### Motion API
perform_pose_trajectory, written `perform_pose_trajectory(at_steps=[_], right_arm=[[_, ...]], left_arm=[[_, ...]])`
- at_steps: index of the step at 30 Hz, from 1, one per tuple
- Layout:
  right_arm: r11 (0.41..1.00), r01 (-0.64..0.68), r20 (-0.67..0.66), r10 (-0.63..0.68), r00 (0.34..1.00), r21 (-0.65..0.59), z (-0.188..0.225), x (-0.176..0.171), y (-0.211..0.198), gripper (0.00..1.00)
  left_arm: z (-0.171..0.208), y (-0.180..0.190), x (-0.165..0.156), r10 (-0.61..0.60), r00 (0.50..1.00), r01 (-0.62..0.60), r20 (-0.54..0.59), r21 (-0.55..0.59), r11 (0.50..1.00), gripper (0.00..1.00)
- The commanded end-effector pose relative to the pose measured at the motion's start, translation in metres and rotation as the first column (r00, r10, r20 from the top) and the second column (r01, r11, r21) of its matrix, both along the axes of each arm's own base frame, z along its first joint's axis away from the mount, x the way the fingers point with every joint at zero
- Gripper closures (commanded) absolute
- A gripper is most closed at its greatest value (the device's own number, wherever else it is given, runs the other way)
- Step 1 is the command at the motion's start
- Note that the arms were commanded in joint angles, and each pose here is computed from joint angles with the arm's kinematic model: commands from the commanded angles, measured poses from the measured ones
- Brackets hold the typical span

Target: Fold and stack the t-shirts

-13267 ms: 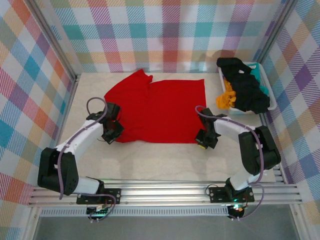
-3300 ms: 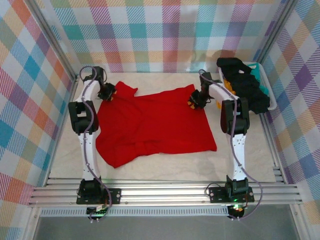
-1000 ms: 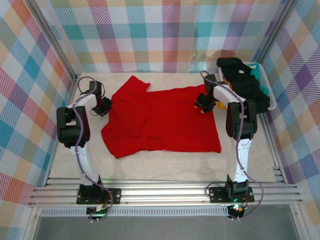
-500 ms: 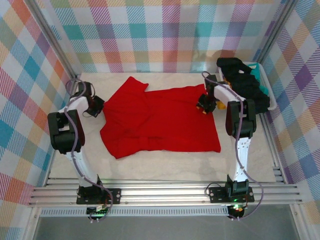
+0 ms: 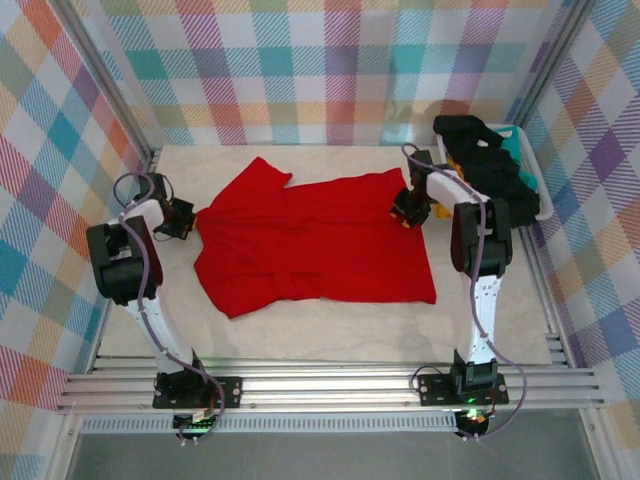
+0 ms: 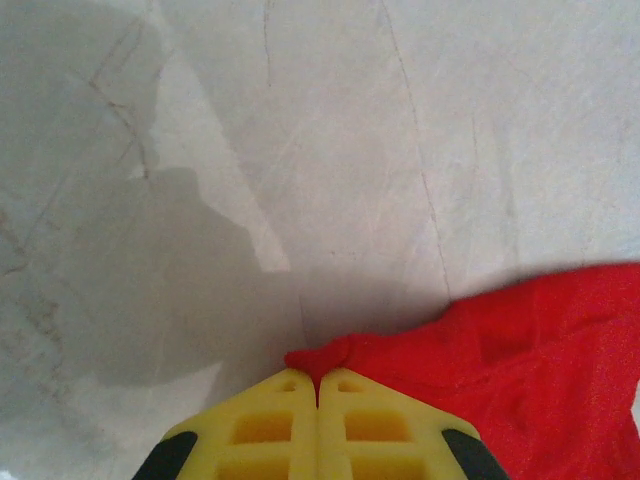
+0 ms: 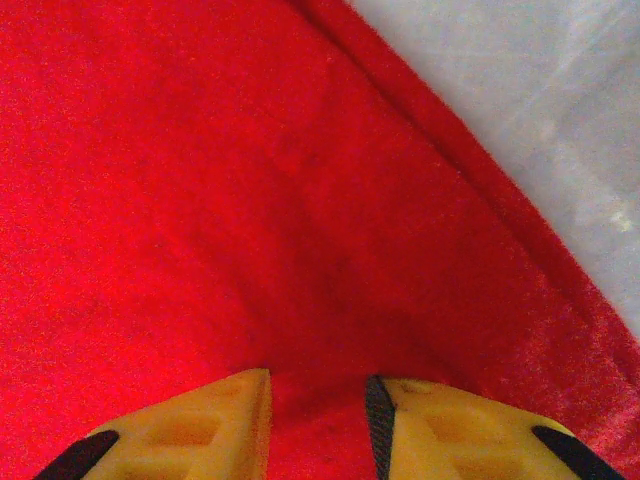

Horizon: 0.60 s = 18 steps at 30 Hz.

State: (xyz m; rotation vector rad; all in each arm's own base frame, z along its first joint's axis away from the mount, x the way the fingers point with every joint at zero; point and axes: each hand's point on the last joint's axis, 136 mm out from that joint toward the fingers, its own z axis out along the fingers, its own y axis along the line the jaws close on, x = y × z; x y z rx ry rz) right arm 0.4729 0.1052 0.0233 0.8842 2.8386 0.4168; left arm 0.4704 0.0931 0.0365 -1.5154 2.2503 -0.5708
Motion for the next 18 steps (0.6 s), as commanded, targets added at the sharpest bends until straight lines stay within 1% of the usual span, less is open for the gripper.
perform_pose_trajectory(at_steps=[1, 4, 5, 7, 8, 10, 11, 14, 16, 18], right_arm=[[0.999, -0.04, 0.012, 0.039, 0.999, 0.027, 0.002, -0.007, 0.011, 0.65], [0.995, -0.085, 0.076, 0.081, 0.994, 0.053, 0.022, -0.003, 0.021, 0.61], [0.993, -0.099, 0.101, 0.093, 0.991, 0.059, 0.029, -0.001, 0.023, 0.59], [0.992, -0.115, 0.133, 0.106, 0.985, 0.06, 0.042, 0.0, 0.023, 0.57], [0.99, -0.125, 0.151, 0.115, 0.982, 0.059, 0.05, 0.001, 0.024, 0.56], [0.989, -0.136, 0.178, 0.125, 0.976, 0.053, 0.06, 0.003, 0.024, 0.55], [0.989, -0.142, 0.187, 0.13, 0.974, 0.05, 0.064, 0.003, 0.024, 0.55], [0.987, -0.155, 0.207, 0.141, 0.968, 0.051, 0.073, 0.003, 0.024, 0.55], [0.986, -0.162, 0.216, 0.148, 0.965, 0.048, 0.078, -0.003, 0.023, 0.55], [0.988, -0.149, 0.229, 0.138, 0.964, 0.031, 0.087, -0.018, 0.016, 0.55]], left_arm=[[-0.011, 0.002, -0.012, 0.003, 0.997, -0.004, -0.077, -0.014, 1.0, 0.96], [-0.001, 0.003, -0.02, 0.002, 0.998, -0.002, -0.064, 0.012, 1.0, 0.89], [0.006, 0.003, -0.022, 0.0, 0.998, 0.002, -0.06, 0.025, 1.0, 0.85], [0.022, 0.005, -0.026, -0.003, 0.999, 0.006, -0.049, 0.062, 0.998, 0.72], [0.032, 0.009, -0.028, 0.001, 0.999, 0.003, -0.041, 0.095, 0.995, 0.69], [0.05, -0.001, -0.026, -0.038, 0.999, 0.043, -0.03, 0.168, 0.985, 0.63], [0.058, -0.003, -0.025, -0.054, 0.998, 0.06, -0.034, 0.21, 0.976, 0.61], [0.071, -0.017, -0.017, -0.151, 0.986, 0.165, -0.069, 0.31, 0.936, 0.61], [0.076, -0.032, -0.016, -0.214, 0.972, 0.235, -0.099, 0.332, 0.913, 0.62], [0.084, -0.051, -0.034, -0.253, 0.958, 0.284, -0.133, 0.33, 0.901, 0.62]])
